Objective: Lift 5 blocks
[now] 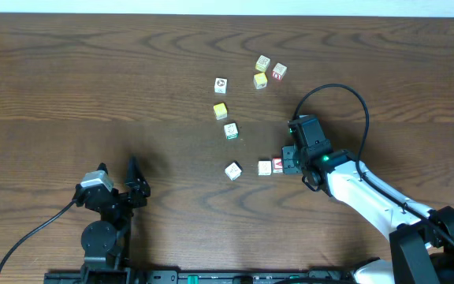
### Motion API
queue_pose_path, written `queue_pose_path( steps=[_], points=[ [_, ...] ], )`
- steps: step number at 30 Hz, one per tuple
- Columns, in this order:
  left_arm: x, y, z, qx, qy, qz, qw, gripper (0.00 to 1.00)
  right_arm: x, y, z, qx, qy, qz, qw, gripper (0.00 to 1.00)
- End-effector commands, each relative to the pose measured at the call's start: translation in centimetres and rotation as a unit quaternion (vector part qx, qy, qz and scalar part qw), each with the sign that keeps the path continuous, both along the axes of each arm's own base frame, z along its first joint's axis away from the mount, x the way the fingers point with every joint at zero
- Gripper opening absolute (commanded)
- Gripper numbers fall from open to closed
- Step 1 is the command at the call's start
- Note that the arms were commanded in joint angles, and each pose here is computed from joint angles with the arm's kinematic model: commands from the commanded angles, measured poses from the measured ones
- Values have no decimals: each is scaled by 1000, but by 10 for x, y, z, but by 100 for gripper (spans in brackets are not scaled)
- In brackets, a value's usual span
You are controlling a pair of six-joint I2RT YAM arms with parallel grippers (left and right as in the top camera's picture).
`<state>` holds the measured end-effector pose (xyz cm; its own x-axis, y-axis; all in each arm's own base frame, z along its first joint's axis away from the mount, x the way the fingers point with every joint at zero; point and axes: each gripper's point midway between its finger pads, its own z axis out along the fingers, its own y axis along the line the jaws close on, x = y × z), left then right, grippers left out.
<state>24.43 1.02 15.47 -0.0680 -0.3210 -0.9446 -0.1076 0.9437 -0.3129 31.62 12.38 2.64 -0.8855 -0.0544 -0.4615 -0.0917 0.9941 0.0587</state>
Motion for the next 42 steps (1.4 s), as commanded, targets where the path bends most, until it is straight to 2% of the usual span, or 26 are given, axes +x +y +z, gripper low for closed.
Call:
queue_pose_path(
  steps=[1,12,26,38,42],
  points=[
    [-1,3,-17,1,26,7,1000,72,1,2,-2,-8,-6,13,1000,22],
    [-1,3,-17,1,26,7,1000,73,-1,23,1,44,1,41,998,19],
    [-1,3,-17,1,26,7,1000,73,-6,27,-2,54,13,48,997,14],
    [-1,3,-17,1,26,7,1000,72,-7,31,-4,49,13,54,997,15],
    [-1,3,-17,1,26,7,1000,72,2,24,-1,32,-7,41,999,18]
  ],
)
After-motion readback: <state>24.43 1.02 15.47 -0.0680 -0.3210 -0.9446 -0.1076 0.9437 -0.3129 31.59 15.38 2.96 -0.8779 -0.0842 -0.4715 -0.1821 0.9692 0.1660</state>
